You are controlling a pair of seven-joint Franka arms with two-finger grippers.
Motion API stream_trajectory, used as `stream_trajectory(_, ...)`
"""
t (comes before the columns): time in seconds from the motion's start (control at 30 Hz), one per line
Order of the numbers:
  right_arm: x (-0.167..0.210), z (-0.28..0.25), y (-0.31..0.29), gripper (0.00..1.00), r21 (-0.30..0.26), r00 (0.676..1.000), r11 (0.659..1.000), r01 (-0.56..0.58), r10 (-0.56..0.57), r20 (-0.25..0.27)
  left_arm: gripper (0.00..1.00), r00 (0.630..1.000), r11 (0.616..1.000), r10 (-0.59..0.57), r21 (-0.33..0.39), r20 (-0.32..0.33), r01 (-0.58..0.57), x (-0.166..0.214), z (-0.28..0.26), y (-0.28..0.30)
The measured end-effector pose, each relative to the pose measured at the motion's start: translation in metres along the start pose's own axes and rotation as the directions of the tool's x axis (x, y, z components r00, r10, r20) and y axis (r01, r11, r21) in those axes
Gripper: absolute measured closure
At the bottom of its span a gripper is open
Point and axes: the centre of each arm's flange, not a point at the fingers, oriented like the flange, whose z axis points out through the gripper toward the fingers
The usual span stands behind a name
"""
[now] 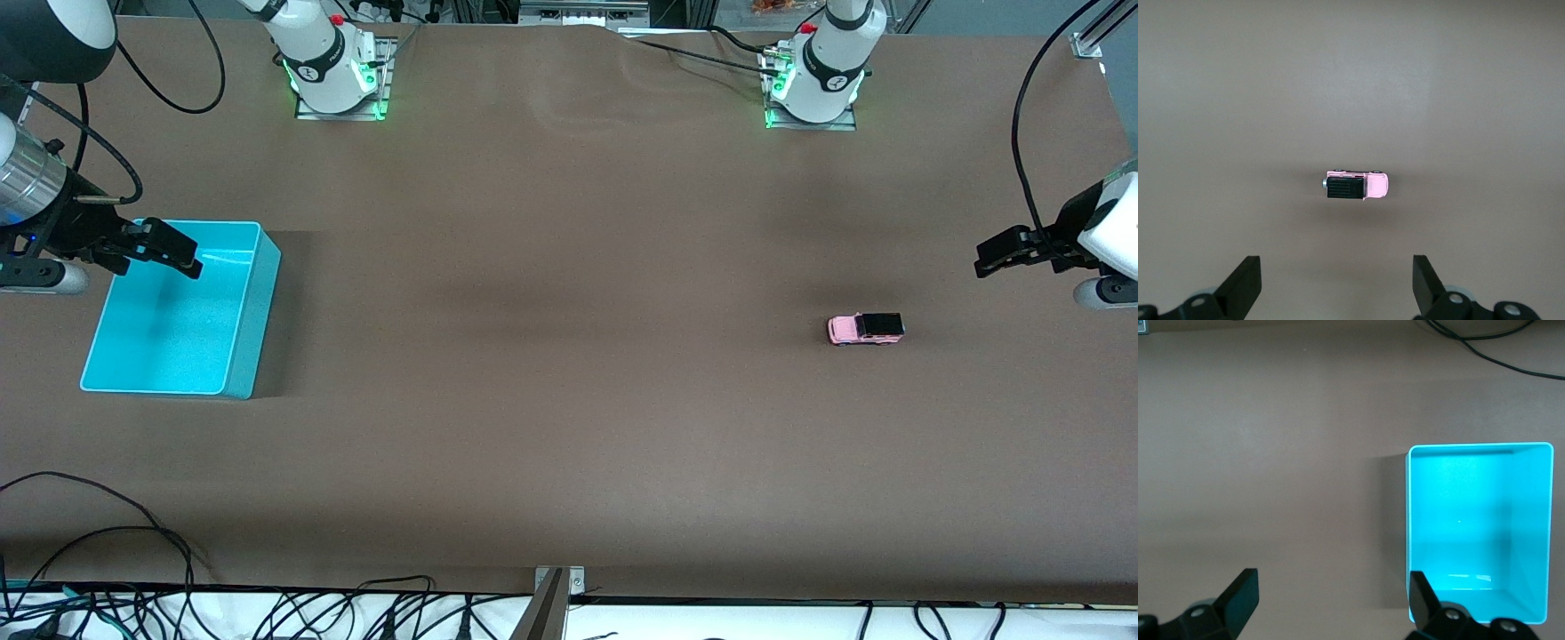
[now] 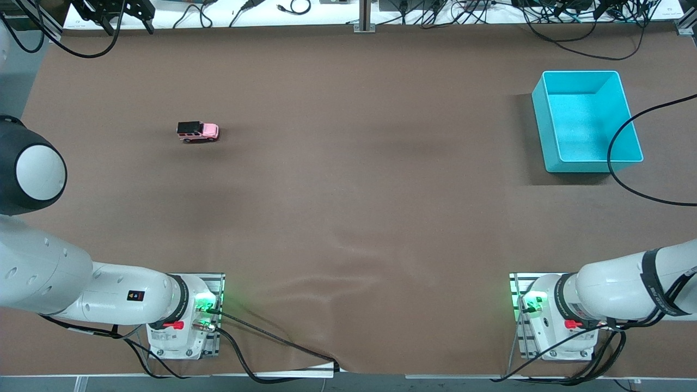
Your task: Wind and store pink jeep toy
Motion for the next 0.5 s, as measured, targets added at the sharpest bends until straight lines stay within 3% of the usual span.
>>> stream_trajectory(0.5, 0.0001, 0.0035, -0.0006, 0.0, -0.001, 1.0, 1.0, 0.006, -0.006, 0.009, 0.0, 1.0, 1.0, 0.001, -0.009, 0.004, -0.001, -0.0002, 0.0017, 0.001)
